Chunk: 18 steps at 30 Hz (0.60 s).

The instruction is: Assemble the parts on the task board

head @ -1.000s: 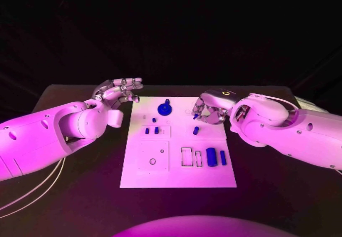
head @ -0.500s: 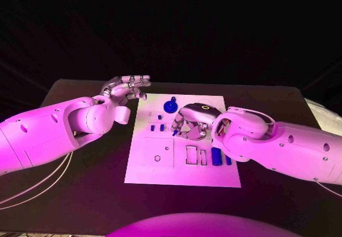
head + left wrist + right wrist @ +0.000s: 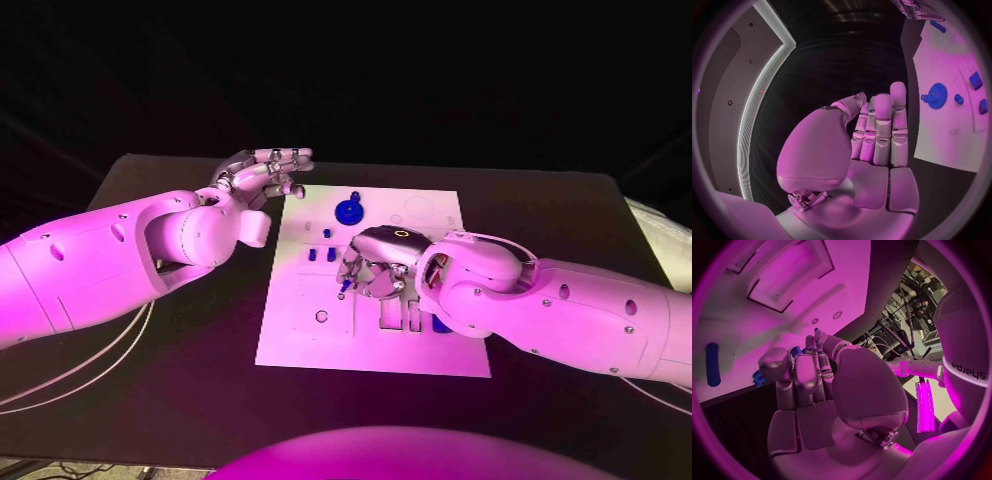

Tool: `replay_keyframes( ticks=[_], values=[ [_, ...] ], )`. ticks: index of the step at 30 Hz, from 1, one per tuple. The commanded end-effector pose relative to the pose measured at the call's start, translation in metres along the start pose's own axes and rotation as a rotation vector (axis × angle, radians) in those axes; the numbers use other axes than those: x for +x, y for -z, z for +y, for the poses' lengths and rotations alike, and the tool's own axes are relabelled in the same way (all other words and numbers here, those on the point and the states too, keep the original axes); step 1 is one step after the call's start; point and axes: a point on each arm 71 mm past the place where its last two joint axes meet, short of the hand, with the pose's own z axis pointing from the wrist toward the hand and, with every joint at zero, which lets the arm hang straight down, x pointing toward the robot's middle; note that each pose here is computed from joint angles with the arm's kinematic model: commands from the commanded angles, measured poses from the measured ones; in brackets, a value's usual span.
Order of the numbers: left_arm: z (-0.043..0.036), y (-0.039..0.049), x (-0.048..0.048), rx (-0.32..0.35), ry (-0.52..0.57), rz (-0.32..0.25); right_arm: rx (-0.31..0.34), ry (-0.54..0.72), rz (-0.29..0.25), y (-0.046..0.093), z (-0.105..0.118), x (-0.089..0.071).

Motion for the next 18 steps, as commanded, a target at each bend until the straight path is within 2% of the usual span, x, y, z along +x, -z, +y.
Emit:
replay_keyframes(
  ticks=[1, 18],
  values=[
    [-0.0002, 0.0001, 0.0032, 0.002, 0.012, 0.025, -0.008, 0.024, 0.025, -0.0016, 0.0015, 0.0042],
    [0.0001, 0.0000, 0.0038, -0.002, 0.014, 0.033, 0.018, 0.088, 0.054, -0.0062, 0.0035, 0.0112]
  ],
)
